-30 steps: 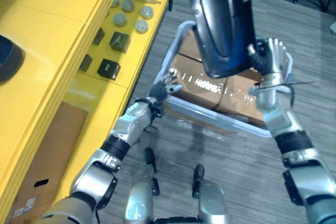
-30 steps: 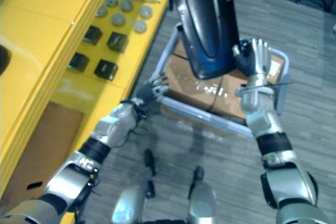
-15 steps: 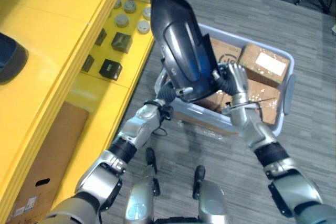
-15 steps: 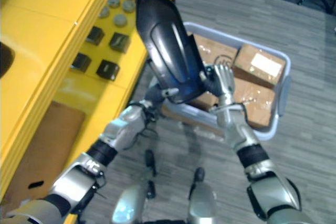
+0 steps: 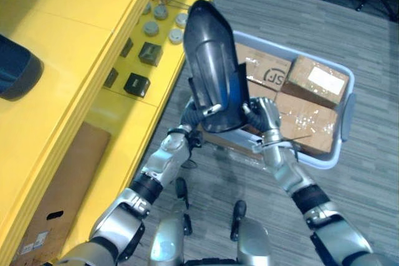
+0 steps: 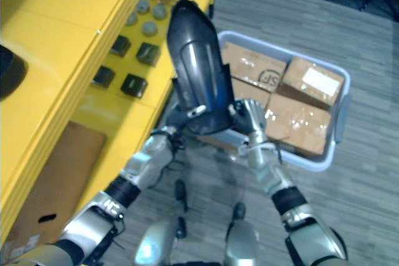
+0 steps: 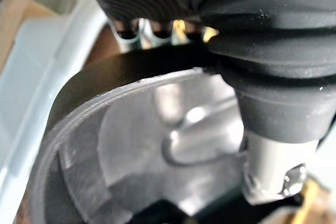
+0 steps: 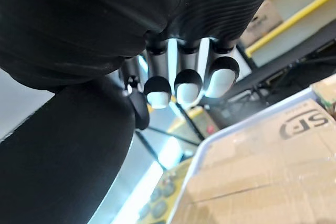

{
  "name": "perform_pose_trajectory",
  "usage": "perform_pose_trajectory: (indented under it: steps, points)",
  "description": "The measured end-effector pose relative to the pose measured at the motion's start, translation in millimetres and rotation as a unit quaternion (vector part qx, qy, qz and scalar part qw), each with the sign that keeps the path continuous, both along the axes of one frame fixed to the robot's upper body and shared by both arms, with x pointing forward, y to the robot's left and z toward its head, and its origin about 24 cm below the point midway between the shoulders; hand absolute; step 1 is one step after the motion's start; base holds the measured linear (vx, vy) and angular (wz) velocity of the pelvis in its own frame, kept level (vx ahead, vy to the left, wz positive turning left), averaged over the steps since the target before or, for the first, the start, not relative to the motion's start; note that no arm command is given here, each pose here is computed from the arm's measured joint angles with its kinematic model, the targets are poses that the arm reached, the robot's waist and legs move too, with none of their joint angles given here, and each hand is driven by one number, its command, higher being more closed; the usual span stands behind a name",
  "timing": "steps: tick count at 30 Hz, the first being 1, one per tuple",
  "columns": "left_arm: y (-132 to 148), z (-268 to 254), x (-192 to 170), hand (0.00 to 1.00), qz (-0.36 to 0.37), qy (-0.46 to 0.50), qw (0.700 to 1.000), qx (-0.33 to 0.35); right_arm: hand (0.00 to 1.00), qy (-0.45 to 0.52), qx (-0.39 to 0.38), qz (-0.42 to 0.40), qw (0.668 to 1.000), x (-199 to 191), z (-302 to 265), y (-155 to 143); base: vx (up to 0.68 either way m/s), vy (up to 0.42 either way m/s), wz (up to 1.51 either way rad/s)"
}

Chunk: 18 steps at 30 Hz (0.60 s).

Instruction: Walk over and take plastic housings, then place them on the shelf

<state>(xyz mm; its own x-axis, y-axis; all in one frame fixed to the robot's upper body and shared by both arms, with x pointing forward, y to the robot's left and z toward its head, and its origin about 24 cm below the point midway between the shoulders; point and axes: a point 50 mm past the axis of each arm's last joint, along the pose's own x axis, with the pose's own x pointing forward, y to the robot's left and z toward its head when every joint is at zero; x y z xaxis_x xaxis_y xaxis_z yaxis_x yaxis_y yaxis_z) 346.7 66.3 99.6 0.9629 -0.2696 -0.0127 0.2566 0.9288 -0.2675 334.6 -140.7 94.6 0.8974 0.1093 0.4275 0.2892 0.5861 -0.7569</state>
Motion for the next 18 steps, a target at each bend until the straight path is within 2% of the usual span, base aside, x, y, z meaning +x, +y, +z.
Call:
perform_pose_trajectory:
  steps: [8, 18]
  points:
    - [1.6, -0.1, -0.6, 1.0, 0.006, -0.02, 0.999, 0.027, 1.0, -0.008, 0.013, -0.006, 1.0, -3.9, -4.9, 3.6, 0.0, 0.0, 0.0]
    - [4.4, -13.1, -6.2, 1.0, 0.009, -0.002, 1.0, 0.028, 1.0, -0.006, 0.014, -0.002, 1.0, -10.8, -14.5, 8.3, 0.0, 0.0, 0.0]
